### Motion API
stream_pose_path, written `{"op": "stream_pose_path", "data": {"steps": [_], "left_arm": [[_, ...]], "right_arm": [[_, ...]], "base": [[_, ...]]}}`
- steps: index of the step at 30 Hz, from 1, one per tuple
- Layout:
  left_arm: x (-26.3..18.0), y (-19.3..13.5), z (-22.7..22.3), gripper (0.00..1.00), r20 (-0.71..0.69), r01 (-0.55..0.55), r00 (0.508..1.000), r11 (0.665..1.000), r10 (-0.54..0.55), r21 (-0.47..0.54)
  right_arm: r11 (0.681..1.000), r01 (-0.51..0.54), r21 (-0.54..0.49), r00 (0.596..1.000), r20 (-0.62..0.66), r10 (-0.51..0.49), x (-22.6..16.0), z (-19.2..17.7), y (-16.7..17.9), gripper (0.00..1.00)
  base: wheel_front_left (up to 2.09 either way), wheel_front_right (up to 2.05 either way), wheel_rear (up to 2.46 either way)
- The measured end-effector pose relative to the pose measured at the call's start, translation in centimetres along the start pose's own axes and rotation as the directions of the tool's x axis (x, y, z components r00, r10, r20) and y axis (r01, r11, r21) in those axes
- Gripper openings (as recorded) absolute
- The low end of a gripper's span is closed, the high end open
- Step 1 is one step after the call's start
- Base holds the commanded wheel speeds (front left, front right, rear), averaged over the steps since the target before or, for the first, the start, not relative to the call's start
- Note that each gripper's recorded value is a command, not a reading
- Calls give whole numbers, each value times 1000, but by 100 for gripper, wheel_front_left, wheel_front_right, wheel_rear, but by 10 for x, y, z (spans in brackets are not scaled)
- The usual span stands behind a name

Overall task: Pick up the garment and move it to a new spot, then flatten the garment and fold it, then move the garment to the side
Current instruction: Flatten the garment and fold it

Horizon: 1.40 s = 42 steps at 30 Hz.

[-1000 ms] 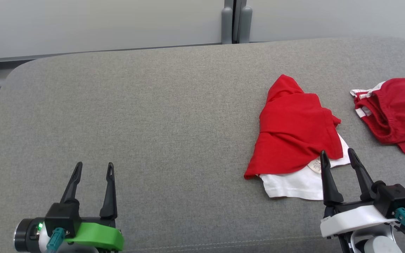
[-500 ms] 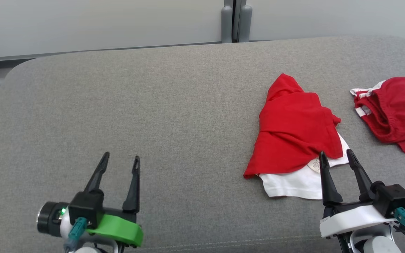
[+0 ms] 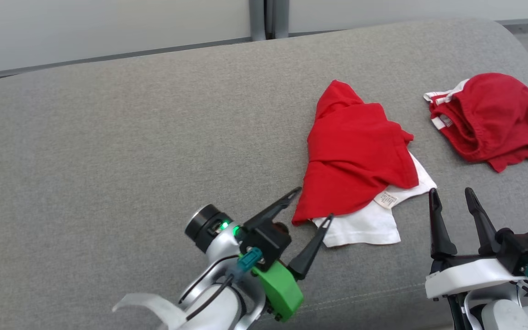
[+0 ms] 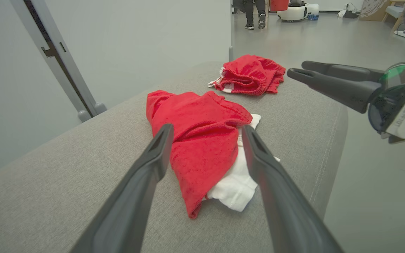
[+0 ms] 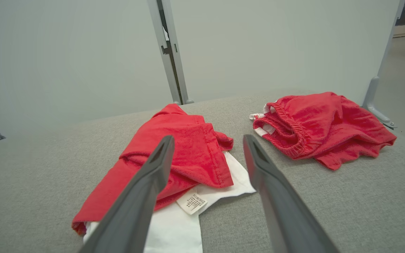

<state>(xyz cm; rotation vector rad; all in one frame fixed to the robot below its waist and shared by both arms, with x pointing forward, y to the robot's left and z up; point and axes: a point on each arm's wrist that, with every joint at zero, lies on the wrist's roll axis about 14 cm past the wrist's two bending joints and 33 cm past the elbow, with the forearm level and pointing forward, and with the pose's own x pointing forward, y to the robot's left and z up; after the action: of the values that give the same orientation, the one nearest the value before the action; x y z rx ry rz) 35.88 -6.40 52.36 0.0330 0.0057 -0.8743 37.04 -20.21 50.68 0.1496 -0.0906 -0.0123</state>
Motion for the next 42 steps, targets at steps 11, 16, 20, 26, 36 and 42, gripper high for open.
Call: {"op": "stream_pose_path", "data": {"steps": [11, 16, 20, 26, 36, 42], "left_arm": [[71, -50, -23, 100, -173, 323, 932, 946, -318, 0], [104, -46, -55, 100, -277, 368, 889, 929, -366, -46], [121, -48, -74, 100, -325, 390, 860, 917, -394, -79], [132, -50, -99, 95, -370, 394, 833, 911, -411, -126], [141, -47, -104, 0, -347, 383, 851, 918, -394, -101], [149, -36, -62, 0, -168, 331, 923, 936, -347, -118]], "right_arm": [[993, 104, 52, 995, -17, -103, 0, -6, -30, 100], [983, 168, 72, 985, -53, -164, -2, -17, -48, 100], [974, 216, 71, 974, -80, -210, -6, -25, -61, 100], [965, 256, 55, 963, -104, -250, -9, -31, -74, 100], [965, 260, 39, 960, -118, -254, -1, -38, -78, 100], [968, 248, 48, 964, -113, -241, 6, -39, -75, 100]], "base": [[0, 0, 0], [0, 0, 0], [0, 0, 0], [0, 0, 0], [0, 0, 0], [0, 0, 0]]}}
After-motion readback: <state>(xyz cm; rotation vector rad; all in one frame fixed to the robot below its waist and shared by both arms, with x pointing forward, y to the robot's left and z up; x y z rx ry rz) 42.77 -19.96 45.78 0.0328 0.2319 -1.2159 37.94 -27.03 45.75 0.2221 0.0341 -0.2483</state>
